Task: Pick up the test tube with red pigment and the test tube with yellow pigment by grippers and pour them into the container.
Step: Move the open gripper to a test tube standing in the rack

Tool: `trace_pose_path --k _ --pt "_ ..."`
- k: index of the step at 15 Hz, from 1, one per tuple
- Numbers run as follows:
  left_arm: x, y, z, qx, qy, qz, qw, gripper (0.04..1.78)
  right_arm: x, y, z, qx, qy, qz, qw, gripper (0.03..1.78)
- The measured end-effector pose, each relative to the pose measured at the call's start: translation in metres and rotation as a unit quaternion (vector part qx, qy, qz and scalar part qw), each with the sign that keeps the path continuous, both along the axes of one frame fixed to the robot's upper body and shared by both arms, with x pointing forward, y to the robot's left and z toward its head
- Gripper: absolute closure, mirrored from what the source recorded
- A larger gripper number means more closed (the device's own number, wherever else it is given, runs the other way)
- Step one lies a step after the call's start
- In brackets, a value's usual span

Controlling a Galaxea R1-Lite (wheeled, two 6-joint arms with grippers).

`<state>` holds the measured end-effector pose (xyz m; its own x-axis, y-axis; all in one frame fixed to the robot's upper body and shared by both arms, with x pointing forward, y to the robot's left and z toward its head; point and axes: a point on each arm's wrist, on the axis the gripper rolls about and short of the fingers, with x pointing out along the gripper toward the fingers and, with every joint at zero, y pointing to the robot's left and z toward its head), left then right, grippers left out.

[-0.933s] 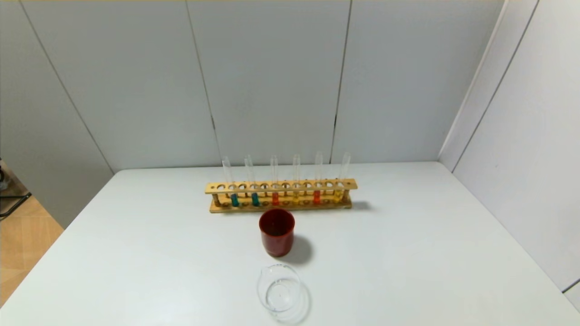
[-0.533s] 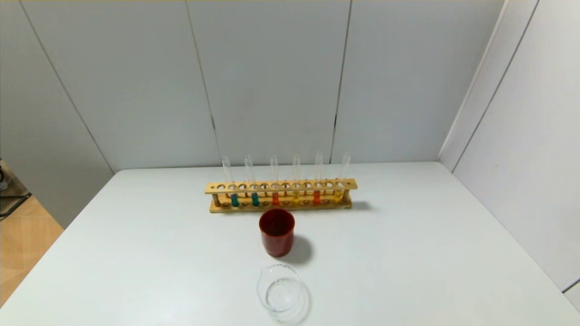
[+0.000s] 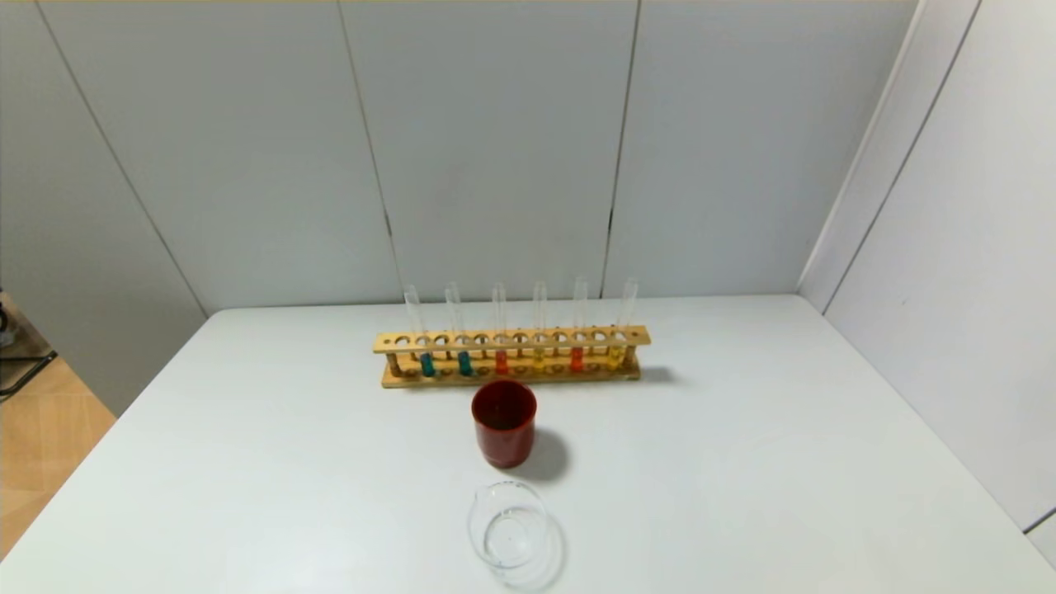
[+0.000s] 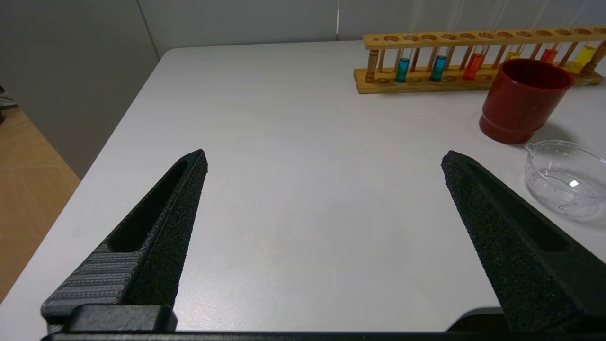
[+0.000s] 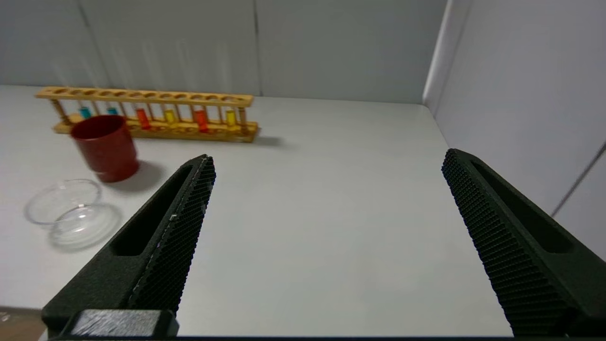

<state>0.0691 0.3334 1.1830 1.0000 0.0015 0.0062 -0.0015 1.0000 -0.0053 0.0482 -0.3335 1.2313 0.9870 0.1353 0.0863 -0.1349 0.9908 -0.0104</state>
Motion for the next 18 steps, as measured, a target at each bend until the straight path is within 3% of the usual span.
trace_pose_path --k 4,8,12,18 --pt "0.000 0.000 0.000 0.000 0.000 0.000 1.000 0.07 0.003 0.002 0.039 -0.001 0.015 0.046 0.9988 0.06" --pt "0.000 0.000 0.000 0.000 0.000 0.000 1.000 0.07 0.032 0.003 0.089 0.006 0.014 0.071 0.9973 0.06" --pt "0.000 0.000 0.000 0.000 0.000 0.000 1.000 0.07 0.086 0.004 0.128 0.009 0.000 0.078 0.9969 0.06" --pt "0.000 0.000 0.000 0.000 0.000 0.000 1.000 0.07 0.194 0.007 0.144 0.063 0.048 0.084 0.9934 0.06"
